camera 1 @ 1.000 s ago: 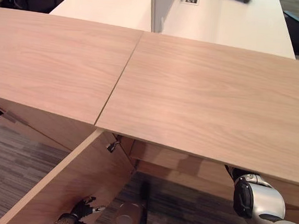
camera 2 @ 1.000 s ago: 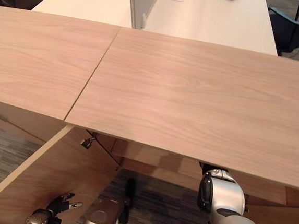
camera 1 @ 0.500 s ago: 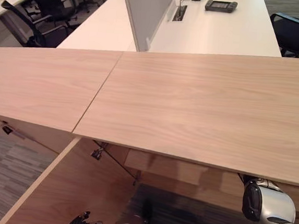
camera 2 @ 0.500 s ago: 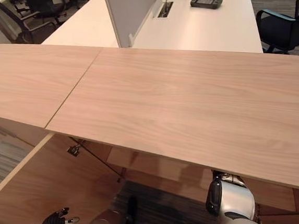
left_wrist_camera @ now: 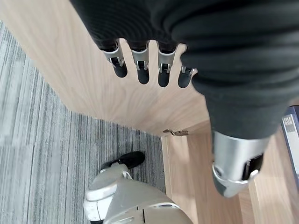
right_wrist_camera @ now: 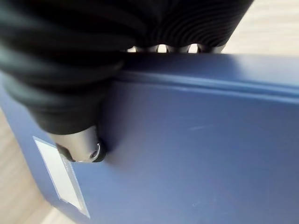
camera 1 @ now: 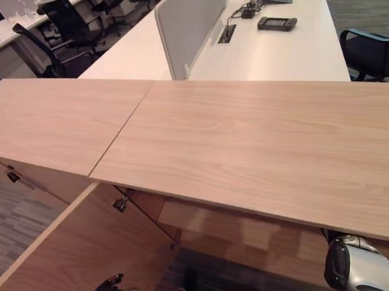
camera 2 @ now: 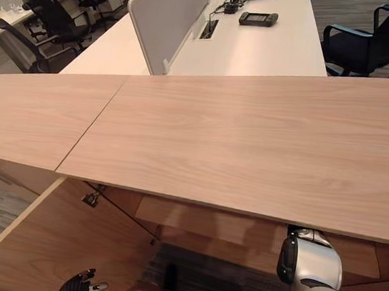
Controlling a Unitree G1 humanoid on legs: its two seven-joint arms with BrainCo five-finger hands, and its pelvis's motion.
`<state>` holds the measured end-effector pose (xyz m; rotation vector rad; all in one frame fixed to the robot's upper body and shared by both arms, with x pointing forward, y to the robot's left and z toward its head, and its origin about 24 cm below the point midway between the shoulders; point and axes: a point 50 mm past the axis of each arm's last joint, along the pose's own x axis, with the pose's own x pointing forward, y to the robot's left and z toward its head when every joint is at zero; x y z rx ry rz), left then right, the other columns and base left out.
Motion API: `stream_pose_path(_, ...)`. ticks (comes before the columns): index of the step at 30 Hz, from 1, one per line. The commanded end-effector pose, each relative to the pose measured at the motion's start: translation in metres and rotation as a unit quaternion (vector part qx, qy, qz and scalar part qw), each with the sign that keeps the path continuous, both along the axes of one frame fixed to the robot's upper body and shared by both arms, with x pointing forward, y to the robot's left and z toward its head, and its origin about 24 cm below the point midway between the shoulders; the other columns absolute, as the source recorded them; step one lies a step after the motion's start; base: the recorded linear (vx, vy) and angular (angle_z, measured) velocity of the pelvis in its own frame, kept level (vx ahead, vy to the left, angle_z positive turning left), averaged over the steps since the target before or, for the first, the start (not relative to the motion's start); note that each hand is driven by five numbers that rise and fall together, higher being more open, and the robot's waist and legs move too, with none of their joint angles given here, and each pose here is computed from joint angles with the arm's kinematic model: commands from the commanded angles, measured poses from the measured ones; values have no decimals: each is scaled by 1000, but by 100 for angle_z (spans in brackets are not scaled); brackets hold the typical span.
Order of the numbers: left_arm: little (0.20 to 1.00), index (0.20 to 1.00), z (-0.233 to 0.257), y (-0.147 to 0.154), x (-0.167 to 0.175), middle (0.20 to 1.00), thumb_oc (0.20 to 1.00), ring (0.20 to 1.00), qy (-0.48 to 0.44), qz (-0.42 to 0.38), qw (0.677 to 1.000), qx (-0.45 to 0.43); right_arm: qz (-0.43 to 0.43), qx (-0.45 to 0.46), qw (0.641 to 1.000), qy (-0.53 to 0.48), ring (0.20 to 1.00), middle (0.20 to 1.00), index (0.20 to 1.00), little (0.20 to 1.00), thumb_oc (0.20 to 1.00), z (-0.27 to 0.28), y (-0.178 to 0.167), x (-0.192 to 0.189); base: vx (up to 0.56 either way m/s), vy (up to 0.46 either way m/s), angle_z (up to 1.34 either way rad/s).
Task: Put the empty folder in the office cabinet
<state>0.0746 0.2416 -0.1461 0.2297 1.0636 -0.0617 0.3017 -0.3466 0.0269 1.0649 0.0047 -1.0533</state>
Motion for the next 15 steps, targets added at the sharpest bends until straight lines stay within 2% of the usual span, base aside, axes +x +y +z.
stream_pose_path(1,1000,1000,1,-8,18,1000,1000,1000,-8,-43,999,-2,6,-59,995,-81,200,200,200,200,200,52,-13,22,-95,-125,28)
stream_pose_path(8,1000,1000,-7,-12,-2,1000,1000,1000,33,-65,997,4,57,-60,995,-58,200,200,200,200,200,35,4,26,-2,-37,2)
stream_pose_path(15,1000,1000,-7,8,-13,1000,1000,1000,49,-16,998,33,95,-60,992,-48,200,200,200,200,200,21,29,30,0,28,-12)
